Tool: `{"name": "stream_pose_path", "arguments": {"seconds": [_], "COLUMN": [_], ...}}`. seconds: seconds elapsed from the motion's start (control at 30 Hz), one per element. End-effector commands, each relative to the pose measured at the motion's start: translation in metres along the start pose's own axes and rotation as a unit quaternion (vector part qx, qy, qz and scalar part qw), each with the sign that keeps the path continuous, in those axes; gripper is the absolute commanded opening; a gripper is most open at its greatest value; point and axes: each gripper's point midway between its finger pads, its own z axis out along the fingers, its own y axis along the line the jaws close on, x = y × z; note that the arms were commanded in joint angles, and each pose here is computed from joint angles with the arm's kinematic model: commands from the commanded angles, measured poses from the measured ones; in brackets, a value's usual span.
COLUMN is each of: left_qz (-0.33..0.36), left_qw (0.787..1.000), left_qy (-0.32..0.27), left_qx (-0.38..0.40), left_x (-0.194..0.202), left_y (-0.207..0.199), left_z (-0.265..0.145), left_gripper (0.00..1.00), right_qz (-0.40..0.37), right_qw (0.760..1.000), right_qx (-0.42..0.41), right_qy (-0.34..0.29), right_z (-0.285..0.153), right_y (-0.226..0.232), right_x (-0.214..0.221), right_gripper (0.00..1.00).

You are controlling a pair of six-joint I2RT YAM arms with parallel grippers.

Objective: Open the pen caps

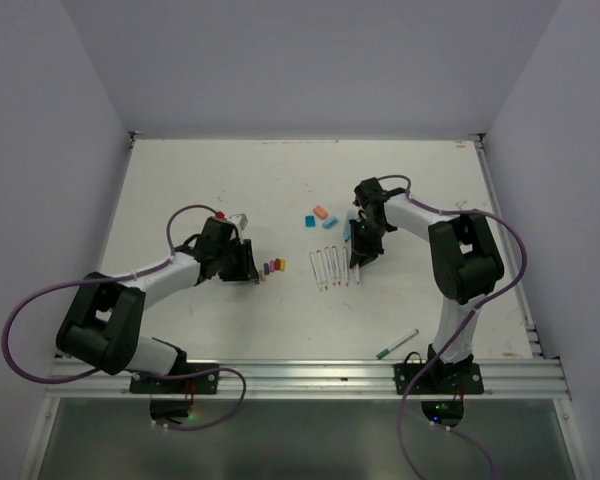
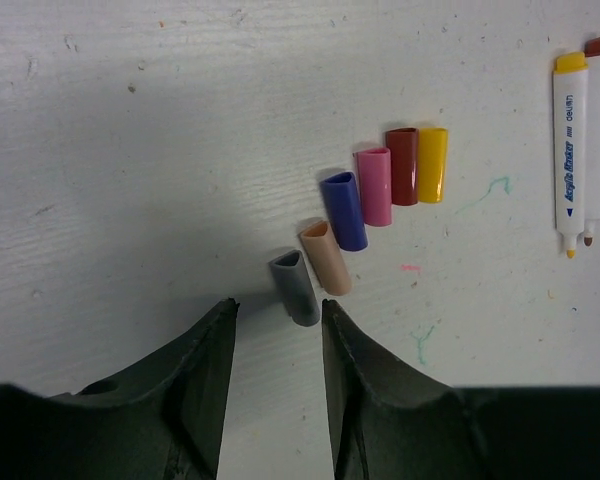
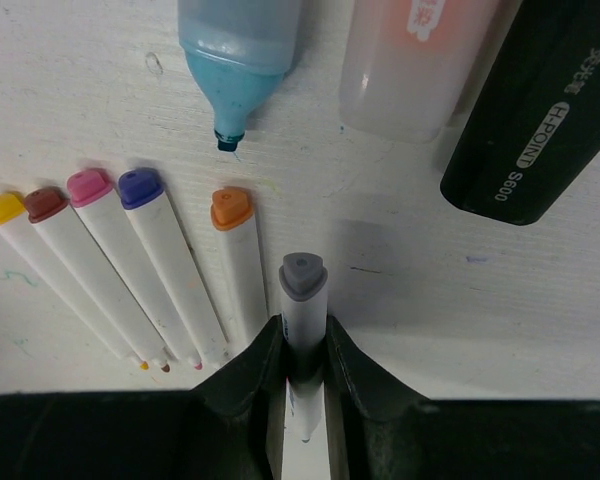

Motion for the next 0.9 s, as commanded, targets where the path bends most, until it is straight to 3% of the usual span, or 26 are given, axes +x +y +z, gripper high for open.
{"name": "stream_pose_path", "arguments": {"seconds": [0.0,0.23,0.4,0.47,0.57,0.67,0.73,0.87], "left_qz": [0.016,0.024,0.027,0.028,0.030,0.035,0.032,0.027], "left_qw": [1.000,0.999,0.999,0.999,0.998,0.997,0.996,0.995], "left_qy": [-0.024,-0.029,-0.033,-0.037,-0.045,-0.061,-0.065,-0.072], "left_qx": [-0.010,-0.006,0.006,0.011,0.021,0.039,0.046,0.063], "left_x": [-0.009,-0.012,-0.015,-0.018,-0.024,-0.035,-0.038,-0.043], "left_y": [0.003,0.001,-0.005,-0.008,-0.014,-0.025,-0.029,-0.038], "left_z": [-0.008,-0.012,-0.015,-0.019,-0.025,-0.032,-0.035,-0.039], "left_gripper": [0.43,0.45,0.46,0.46,0.46,0.47,0.47,0.48], "right_qz": [-0.013,-0.007,0.005,0.031,0.090,0.172,0.241,0.337], "right_qw": [0.999,0.998,0.997,0.994,0.987,0.976,0.964,0.933], "right_qx": [-0.014,0.000,0.010,0.039,0.077,0.091,0.094,0.071], "right_qy": [-0.045,-0.065,-0.082,-0.102,-0.113,-0.098,-0.069,-0.101], "right_z": [-0.011,-0.029,-0.056,-0.086,-0.119,-0.127,-0.115,-0.110], "right_y": [0.014,0.012,0.010,0.001,-0.015,-0.031,-0.047,-0.069], "right_x": [-0.024,-0.028,-0.023,-0.017,0.005,0.040,0.069,0.097], "right_gripper": [0.22,0.41,0.42,0.42,0.60,0.92,0.92,0.81]}}
